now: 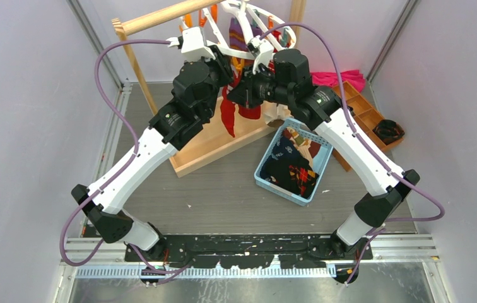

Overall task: Clip the socks to the hanger
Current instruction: Clamp the sock onto the hanger.

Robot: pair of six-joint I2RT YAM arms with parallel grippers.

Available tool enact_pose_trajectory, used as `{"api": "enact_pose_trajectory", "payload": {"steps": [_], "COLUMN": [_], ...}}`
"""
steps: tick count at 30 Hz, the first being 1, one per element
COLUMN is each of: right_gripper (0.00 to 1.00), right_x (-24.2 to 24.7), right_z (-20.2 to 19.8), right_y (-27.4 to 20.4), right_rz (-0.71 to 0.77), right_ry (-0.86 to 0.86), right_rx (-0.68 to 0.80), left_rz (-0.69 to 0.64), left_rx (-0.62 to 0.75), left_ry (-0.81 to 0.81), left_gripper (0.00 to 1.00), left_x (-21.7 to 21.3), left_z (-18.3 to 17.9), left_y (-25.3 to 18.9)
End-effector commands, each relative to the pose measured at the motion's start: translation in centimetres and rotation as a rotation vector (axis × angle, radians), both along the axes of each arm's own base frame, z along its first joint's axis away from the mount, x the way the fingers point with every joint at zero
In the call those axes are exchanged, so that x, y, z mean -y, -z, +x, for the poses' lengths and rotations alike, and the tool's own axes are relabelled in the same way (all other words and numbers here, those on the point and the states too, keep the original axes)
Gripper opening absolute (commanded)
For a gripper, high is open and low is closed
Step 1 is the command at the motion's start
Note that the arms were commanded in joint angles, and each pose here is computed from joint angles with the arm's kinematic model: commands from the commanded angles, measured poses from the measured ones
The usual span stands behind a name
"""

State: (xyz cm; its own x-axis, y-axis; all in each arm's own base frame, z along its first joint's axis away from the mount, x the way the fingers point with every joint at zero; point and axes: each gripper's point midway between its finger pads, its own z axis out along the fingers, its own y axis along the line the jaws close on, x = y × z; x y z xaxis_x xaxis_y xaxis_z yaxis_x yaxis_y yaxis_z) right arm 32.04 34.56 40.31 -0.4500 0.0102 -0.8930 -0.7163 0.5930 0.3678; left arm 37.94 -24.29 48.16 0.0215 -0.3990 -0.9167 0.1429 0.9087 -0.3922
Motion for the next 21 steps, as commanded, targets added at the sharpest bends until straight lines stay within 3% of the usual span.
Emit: {"api": "enact_pose_trajectory", "payload": {"steps": [1,21], "right_gripper": [0.01,0.01], "right_x": [0.0,0.2], "right_z": [-0.3,-1.0], "right_y": [-3.0,-0.9], "right_rz": [0.041,-0.001], "right_ry": [-0.007,-0.035], "right_rx": [0.072,0.041], "left_rz": [-0.073,-0.082], "left_rx": [0.057,0.063], "left_ry": [0.002,0.008], "left_gripper": [0.00,0.00], "left_x": [-1.1,-1.1], "left_z": [-1.1,-1.3], "left_y": [-3.0,-3.4]}}
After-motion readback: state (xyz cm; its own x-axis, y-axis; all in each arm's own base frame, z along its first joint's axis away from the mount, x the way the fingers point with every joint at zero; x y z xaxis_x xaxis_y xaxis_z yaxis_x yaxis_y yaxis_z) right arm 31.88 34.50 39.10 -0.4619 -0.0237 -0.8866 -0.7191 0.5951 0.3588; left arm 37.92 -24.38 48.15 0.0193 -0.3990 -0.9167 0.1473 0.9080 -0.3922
